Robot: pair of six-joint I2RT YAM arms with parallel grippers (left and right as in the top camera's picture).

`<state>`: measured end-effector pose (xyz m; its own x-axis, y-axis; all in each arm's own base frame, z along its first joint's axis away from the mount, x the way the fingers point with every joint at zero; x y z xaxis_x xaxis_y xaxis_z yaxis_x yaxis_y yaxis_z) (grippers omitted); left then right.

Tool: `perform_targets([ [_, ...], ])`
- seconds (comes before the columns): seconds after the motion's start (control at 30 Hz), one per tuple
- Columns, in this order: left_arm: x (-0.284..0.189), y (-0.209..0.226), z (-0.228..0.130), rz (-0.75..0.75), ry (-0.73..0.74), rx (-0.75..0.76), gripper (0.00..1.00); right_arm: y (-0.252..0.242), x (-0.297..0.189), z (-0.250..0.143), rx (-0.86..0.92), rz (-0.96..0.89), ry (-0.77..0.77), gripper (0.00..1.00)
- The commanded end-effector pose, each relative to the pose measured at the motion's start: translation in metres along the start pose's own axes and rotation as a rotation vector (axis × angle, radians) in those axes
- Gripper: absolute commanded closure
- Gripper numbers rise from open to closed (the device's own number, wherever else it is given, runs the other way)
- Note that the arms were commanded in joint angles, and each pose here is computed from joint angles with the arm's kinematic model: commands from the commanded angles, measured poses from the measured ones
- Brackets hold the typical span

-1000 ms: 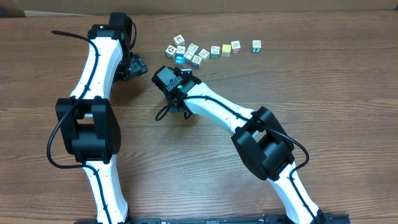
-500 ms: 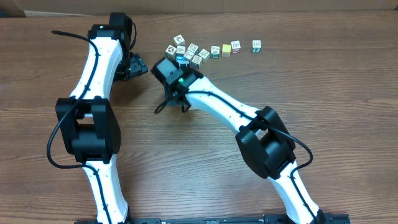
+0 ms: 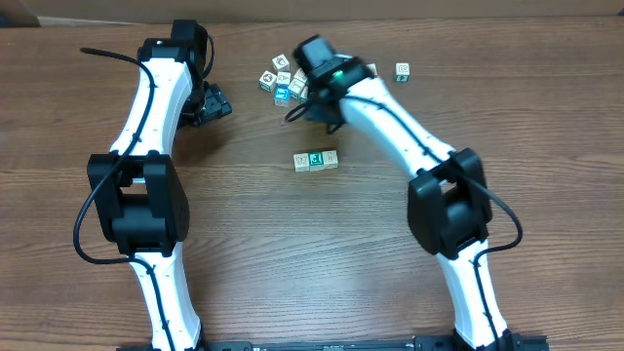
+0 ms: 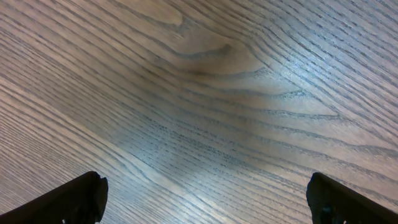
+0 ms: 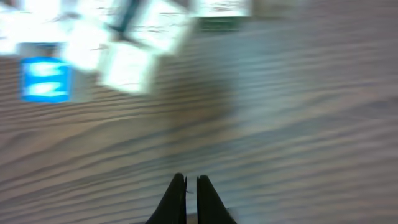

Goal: Form a horizontal line

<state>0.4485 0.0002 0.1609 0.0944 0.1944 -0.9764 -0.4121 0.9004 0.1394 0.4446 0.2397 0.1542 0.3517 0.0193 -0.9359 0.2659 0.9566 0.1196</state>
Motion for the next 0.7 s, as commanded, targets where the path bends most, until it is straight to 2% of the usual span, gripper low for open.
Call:
perform_targets([
  [0.0,-0.014,0.0,0.004,-0.008,-0.04,0.0,0.0,-0.017,-0.008,0.01,0.033,-0.011,0.032,0.96],
  [0.33,-0.014,0.0,0.004,-0.008,-0.04,0.0,0.0,-0.041,-0.007,0.007,0.049,-0.098,0.108,0.96],
  [0.43,-0.014,0.0,0.004,-0.008,-0.04,0.0,0.0,-0.04,-0.007,0.008,0.049,-0.096,0.106,0.89],
  [0.67,-0.014,0.0,0.004,-0.008,-0.04,0.0,0.0,-0.04,-0.007,0.007,0.047,-0.094,0.107,0.9],
])
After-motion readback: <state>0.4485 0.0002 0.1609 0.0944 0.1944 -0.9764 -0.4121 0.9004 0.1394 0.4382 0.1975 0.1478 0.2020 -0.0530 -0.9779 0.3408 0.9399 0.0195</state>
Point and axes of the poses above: each gripper's point midway between its finger pads, its own x axis out along the fingers, its own y axis along the line the jaws close on, z = x × y, the point moved 9 cm from there along -x, back along the fingers, and after that the axes turned 8 degrees about x, right-handed, at the moved point
